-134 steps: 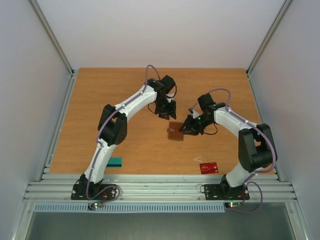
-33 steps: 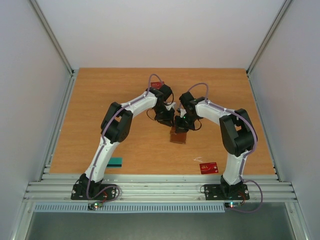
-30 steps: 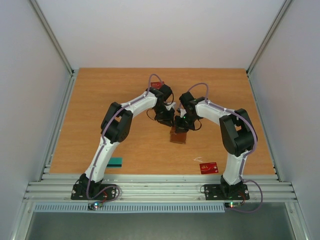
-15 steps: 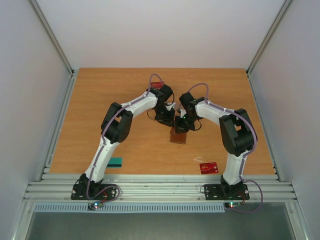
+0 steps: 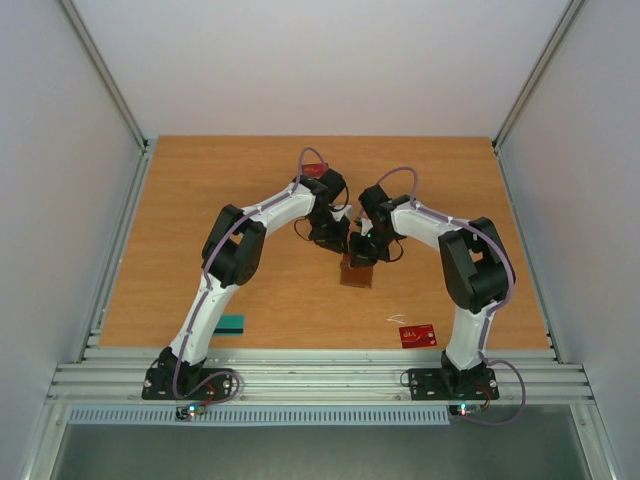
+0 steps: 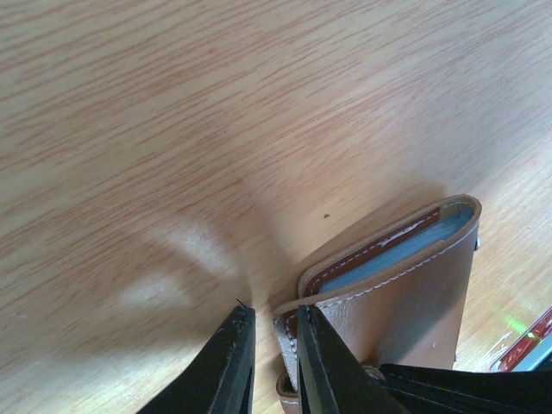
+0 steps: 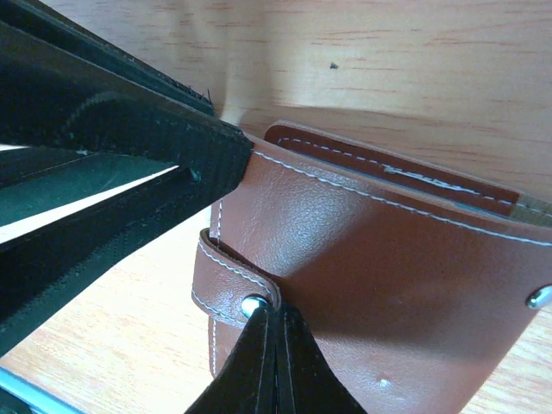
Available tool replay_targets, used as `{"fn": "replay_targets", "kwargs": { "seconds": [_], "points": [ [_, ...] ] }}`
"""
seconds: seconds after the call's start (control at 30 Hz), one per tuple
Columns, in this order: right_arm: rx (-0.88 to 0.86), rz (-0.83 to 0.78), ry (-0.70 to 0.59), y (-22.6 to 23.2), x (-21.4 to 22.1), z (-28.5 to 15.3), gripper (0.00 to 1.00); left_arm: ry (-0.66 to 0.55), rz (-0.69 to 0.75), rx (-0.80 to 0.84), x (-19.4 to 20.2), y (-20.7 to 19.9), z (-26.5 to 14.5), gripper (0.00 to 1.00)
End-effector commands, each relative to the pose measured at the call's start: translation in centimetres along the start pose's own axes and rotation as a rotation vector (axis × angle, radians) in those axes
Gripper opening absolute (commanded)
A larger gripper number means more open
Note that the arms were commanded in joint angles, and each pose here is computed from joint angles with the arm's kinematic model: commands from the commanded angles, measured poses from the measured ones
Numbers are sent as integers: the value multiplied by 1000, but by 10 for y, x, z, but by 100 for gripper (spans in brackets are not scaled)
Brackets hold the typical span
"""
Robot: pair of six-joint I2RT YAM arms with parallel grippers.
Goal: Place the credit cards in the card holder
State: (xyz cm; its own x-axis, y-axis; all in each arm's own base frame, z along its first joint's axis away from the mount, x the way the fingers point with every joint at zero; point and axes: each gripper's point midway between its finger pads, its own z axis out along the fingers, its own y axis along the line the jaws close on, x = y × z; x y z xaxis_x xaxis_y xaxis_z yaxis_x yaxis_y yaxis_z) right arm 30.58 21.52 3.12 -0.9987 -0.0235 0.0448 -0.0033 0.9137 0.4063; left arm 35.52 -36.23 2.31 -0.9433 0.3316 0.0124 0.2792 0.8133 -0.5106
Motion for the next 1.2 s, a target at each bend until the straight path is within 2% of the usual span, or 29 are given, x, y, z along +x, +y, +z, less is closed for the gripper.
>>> {"fn": "replay_targets", "kwargs": {
  "seconds": [0.0,0.33,0.53,0.7,0.9,1.03,1.17],
  "points": [
    [79,47,72,-21,24,7,1,17,-25,-93,8,20,-1,16],
    [88,59,89,-24,32,7,1,14,-27,-101,7,21,0,15],
    [122,102,143,-38,43,23,1,17,-25,-108,9,23,0,13],
    [197,173,204,-61,61,42,1,15,-28,-109,8,22,1,13],
    [334,167,286,-88,83,68,1,18,-19,-93,10,19,2,12],
    [414,161,327,-102,95,76,1,-24,9,-65,7,5,-16,12],
    [424,164,320,-107,99,76,1,-75,21,-42,9,-8,-46,13]
  ]
}}
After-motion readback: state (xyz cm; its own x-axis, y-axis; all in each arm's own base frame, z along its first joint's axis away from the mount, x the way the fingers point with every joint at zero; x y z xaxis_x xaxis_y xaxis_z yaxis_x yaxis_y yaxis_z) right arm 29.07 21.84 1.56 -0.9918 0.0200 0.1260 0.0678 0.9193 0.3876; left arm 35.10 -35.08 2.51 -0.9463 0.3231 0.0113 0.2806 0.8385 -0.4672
